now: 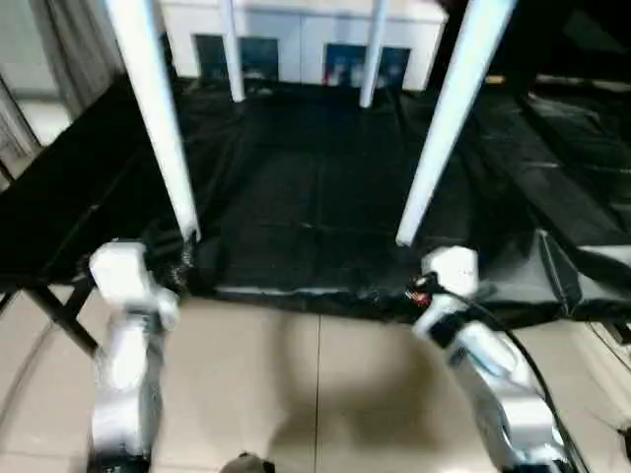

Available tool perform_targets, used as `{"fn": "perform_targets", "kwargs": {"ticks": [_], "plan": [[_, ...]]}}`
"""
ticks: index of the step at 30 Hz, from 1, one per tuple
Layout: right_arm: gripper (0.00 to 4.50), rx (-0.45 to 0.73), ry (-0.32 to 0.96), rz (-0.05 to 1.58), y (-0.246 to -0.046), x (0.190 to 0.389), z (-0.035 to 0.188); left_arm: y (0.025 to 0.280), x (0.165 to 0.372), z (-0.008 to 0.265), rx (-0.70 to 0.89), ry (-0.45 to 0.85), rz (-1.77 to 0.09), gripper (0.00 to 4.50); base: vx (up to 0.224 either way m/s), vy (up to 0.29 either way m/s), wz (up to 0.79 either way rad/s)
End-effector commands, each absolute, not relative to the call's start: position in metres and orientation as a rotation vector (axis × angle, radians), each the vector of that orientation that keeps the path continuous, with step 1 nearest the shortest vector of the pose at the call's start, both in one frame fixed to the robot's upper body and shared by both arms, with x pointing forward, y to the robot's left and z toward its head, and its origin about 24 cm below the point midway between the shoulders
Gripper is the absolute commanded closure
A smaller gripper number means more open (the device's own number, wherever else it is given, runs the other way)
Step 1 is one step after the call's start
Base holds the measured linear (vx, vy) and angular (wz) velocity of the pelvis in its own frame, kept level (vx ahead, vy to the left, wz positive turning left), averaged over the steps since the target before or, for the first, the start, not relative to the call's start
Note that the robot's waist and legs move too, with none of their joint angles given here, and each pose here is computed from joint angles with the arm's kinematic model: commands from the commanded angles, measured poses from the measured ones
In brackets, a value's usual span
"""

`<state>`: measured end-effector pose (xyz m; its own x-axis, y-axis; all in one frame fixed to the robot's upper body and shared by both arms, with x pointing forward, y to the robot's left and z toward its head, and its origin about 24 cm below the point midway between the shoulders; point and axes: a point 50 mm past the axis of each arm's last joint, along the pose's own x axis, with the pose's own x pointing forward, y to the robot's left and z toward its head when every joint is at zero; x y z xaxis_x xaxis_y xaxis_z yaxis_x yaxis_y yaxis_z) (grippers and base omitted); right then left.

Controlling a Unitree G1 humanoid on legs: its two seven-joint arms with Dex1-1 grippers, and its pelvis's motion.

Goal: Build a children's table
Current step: Flip table

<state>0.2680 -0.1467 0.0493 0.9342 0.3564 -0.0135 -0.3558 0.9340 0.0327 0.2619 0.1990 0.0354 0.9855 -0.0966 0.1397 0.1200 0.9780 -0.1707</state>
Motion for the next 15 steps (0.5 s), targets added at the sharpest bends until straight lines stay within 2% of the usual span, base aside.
{"fn": "perform_targets", "kwargs": {"ticks": [1,4,6,15], "plan": [[0.0,0.02,0.049,0.298,-0.153,0.268,0.052,0.191,0.263,0.044,-0.127,-0.141,-0.093,1.32,0.0,0.0,0.0],[0.0,0.003,0.058,0.274,-0.154,0.269,0.052,0.189,0.262,0.043,-0.115,-0.122,-0.057,1.32,0.0,0.0,0.0],[0.0,-0.061,0.068,0.226,-0.155,0.272,0.052,0.186,0.259,0.049,-0.099,-0.143,-0.022,1.32,0.0,0.0,0.0],[0.0,-0.029,0.059,0.218,-0.149,0.273,0.053,0.183,0.253,0.06,-0.047,-0.143,-0.028,1.32,0.0,0.0,0.0]]}}
